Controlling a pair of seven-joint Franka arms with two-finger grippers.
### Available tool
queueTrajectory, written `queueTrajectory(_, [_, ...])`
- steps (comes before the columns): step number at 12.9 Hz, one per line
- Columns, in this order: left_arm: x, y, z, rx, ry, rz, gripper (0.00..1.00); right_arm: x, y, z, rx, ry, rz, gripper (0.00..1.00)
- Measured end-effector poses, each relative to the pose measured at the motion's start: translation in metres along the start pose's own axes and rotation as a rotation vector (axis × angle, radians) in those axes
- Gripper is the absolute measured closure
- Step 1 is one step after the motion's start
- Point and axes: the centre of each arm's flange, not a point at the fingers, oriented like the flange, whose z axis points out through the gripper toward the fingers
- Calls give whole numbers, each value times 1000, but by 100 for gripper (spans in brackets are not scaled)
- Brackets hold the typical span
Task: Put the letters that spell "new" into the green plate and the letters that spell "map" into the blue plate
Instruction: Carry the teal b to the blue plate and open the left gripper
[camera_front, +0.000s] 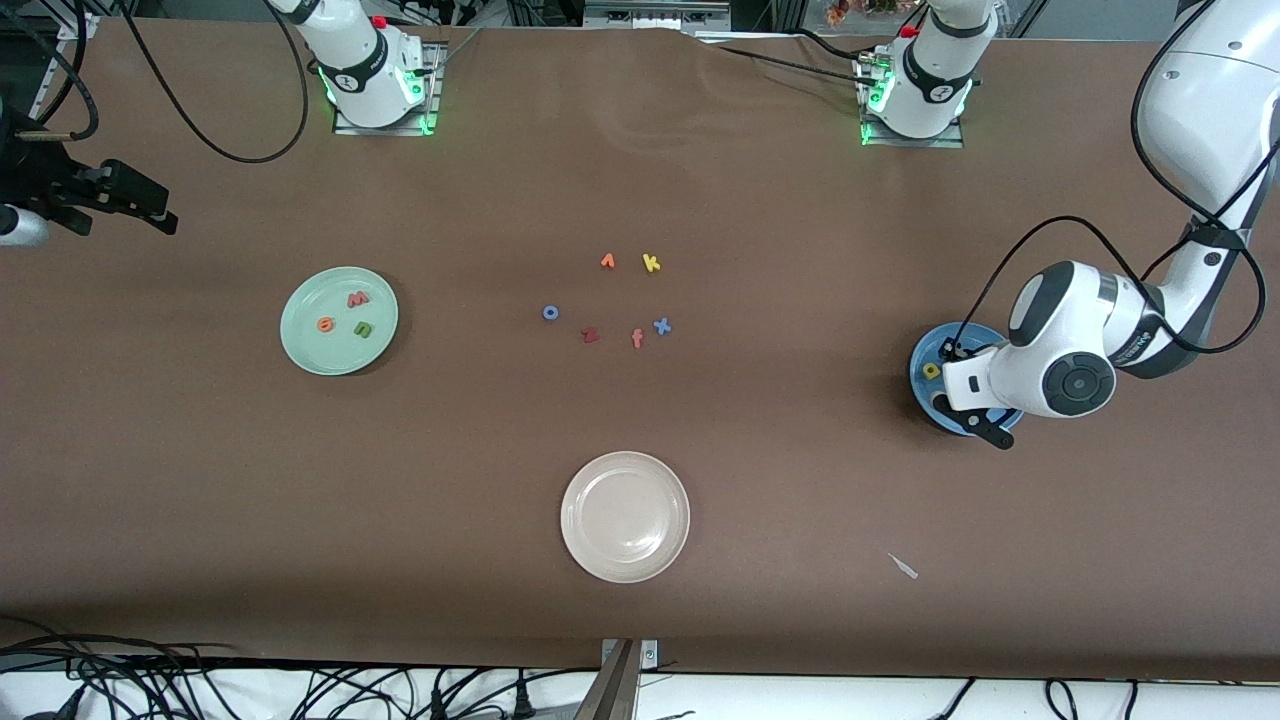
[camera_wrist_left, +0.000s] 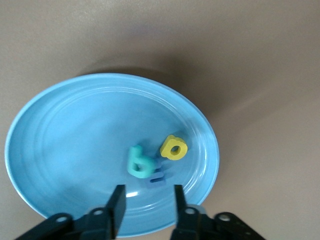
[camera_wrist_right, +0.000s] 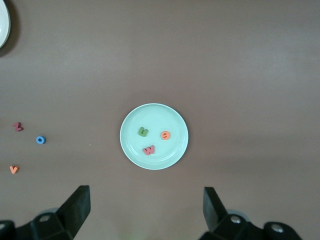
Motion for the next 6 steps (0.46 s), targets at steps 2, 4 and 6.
queueTrajectory(2, [0, -3, -15, 7, -1, -8, 25, 0, 0, 0, 0, 0, 0, 0])
queueTrajectory(4, [-5, -12, -39, 11, -29, -29, 2, 0, 0, 0, 0, 0, 0, 0])
queueTrajectory(6, [-12, -23, -61, 11, -53, -56, 0, 0, 0, 0, 0, 0, 0, 0])
